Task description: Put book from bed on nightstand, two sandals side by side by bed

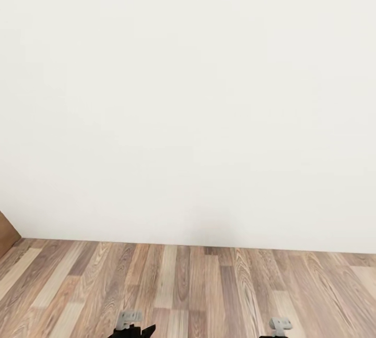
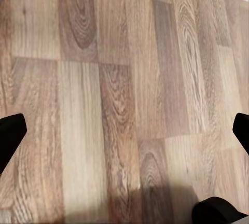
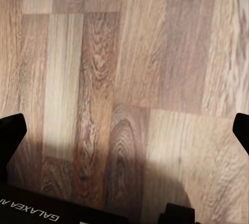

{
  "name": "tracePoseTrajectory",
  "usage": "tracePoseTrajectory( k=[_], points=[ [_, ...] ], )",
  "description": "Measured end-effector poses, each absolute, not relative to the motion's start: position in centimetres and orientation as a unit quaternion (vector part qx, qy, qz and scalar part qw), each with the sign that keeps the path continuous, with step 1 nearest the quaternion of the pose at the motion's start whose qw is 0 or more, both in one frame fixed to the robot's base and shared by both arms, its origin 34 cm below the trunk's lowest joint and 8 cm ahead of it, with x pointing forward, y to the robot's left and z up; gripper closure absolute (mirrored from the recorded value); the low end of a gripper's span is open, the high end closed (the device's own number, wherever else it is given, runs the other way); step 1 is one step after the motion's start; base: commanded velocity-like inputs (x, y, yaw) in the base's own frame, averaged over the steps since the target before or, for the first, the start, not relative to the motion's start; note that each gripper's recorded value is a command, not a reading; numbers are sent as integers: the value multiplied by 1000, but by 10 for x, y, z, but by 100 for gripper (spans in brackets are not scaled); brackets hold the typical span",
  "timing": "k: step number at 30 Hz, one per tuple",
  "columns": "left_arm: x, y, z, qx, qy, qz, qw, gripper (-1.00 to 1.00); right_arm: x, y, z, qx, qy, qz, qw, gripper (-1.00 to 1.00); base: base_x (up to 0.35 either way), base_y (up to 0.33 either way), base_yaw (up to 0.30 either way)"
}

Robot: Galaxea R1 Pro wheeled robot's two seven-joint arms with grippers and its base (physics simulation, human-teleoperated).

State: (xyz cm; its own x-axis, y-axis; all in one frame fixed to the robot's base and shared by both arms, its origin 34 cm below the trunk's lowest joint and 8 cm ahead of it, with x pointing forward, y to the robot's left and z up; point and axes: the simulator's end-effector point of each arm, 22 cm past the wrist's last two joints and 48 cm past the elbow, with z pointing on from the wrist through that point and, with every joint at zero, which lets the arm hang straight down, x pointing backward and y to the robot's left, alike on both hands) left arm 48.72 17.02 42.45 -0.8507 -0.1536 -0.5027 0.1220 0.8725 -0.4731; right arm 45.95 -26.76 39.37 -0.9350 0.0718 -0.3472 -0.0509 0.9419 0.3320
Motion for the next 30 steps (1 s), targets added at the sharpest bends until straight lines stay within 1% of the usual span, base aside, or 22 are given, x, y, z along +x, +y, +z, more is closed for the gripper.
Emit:
tracePoseTrajectory(
  k=[30],
  points=[
    [487, 170, 425, -8, 928, -253, 273, -100, 460, -267, 394, 5, 969, 171, 180, -100, 309, 0, -4]
  ],
)
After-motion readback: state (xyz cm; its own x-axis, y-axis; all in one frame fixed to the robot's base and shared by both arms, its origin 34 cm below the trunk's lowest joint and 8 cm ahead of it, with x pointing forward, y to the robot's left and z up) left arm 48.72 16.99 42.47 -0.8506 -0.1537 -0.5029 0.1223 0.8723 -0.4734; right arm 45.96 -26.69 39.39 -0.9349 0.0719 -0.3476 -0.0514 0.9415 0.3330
